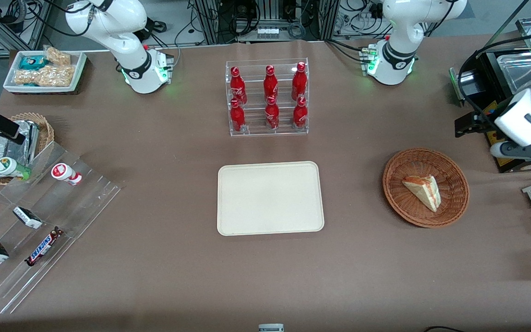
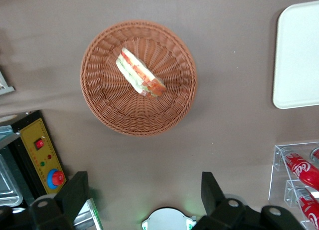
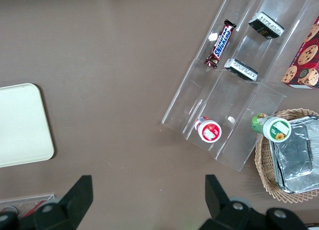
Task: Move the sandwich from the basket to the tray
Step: 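Move the left gripper over the wicker basket above the wrapped sandwich, then lower the left gripper and grasp the wrapped sandwich in the basket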
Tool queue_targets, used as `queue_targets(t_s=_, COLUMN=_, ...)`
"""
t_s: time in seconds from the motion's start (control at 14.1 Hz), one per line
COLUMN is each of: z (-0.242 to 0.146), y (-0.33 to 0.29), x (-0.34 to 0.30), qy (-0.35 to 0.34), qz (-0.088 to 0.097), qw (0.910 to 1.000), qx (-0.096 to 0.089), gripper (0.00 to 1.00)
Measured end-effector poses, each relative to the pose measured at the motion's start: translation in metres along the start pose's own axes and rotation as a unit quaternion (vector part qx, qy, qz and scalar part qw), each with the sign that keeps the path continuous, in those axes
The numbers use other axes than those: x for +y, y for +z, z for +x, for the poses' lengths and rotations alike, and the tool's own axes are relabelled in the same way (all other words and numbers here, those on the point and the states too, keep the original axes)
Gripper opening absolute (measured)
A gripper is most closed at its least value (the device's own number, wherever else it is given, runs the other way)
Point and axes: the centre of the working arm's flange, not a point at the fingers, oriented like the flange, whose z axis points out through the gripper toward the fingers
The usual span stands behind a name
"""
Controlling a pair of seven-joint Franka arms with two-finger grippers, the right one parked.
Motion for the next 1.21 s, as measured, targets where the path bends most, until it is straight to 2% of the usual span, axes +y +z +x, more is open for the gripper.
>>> queue_targets(t_s=0.21, z=0.015, y=0.053, x=-0.006, qy=-0.017, qz=-0.002, qw=0.9996, qx=-0.024, gripper=1.0)
queue_targets(t_s=0.35, z=0.028, y=0.09, x=-0.011, qy=-0.067, qz=-0.002, qw=0.997, qx=-0.038, gripper=1.0)
queue_targets(t_s=0.57, z=0.056, y=0.14, x=-0.011, qy=-0.156, qz=0.001, qw=0.9869, qx=-0.043, gripper=1.0)
queue_targets(t_s=0.85, z=0.07, y=0.184, x=-0.013, qy=-0.255, qz=0.008, qw=0.9666, qx=-0.027, gripper=1.0)
queue_targets(t_s=0.99, z=0.07, y=0.204, x=-0.018, qy=-0.303, qz=0.021, qw=0.9526, qx=-0.01, gripper=1.0)
queue_targets(t_s=1.21, z=0.066, y=0.239, x=-0.024, qy=-0.376, qz=0.015, qw=0.9265, qx=0.019, gripper=1.0)
